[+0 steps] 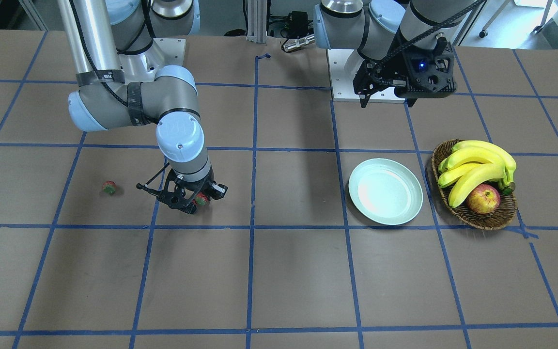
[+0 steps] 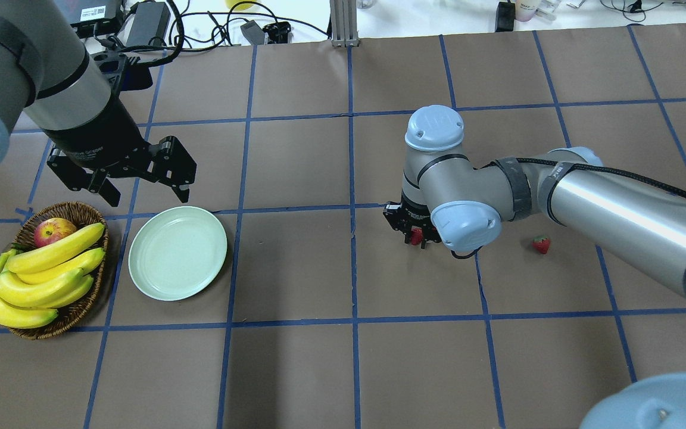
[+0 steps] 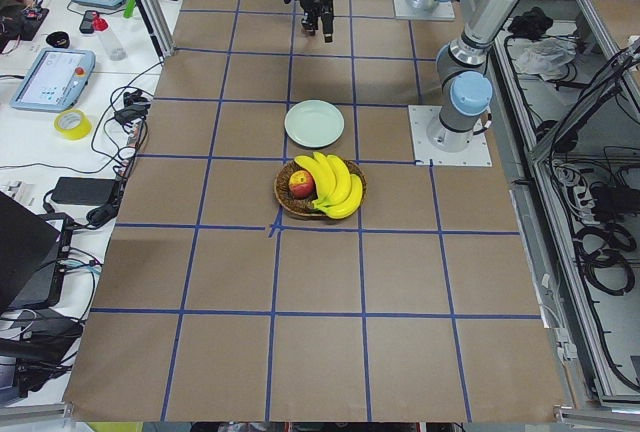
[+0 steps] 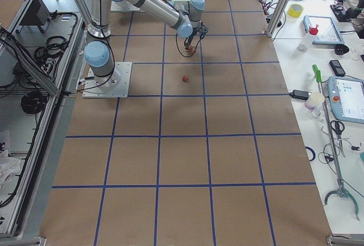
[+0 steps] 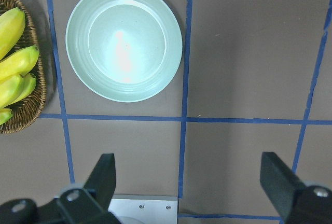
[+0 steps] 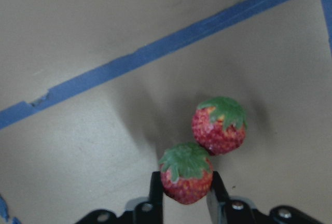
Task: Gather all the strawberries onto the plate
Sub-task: 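Reach the right gripper to the strawberry pair and grasp one strawberry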
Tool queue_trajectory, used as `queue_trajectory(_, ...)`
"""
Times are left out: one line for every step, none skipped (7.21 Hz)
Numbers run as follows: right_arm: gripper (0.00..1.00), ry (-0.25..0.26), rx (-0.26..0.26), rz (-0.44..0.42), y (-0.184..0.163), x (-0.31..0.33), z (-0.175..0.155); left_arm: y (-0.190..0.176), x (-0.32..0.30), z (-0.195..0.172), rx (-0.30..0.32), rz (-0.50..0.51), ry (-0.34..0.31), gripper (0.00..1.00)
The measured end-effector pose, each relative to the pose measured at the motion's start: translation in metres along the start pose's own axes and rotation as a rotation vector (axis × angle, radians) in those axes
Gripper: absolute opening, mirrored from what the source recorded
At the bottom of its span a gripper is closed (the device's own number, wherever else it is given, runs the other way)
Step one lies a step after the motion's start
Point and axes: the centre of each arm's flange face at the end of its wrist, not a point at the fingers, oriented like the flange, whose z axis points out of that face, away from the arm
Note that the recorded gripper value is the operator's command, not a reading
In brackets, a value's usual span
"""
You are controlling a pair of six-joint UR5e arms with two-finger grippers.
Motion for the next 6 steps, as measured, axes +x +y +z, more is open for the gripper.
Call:
queue_trajectory(0.08, -0.013, 0.011, 0.001, -0.005, -0.004, -0.011, 0.000, 0.000, 0.000, 0.001, -0.001, 0.000, 1.00)
queue_trajectory(0.08, -0.017, 0.010, -0.001, -0.007, -0.007, -0.019, 0.001, -0.001, -0.001, 0.002, -0.002, 0.000, 1.00)
queue_trajectory(0.08, -0.035, -0.003, -0.012, -0.006, -0.011, -0.023, 0.002, -0.001, -0.001, 0.002, -0.002, -0.001, 1.00)
queue_trajectory(0.08, -0.077, -0.026, -0.035, -0.001, -0.019, -0.028, 0.002, -0.001, -0.002, 0.002, 0.000, -0.002, 1.00)
queue_trajectory(0.08, -0.128, -0.043, -0.067, 0.007, -0.034, -0.034, 0.002, 0.000, -0.002, 0.003, 0.003, -0.003, 1.00)
queue_trajectory(0.08, -0.179, -0.057, -0.109, 0.019, -0.055, -0.041, 0.001, 0.000, -0.002, 0.003, 0.005, -0.005, 1.00)
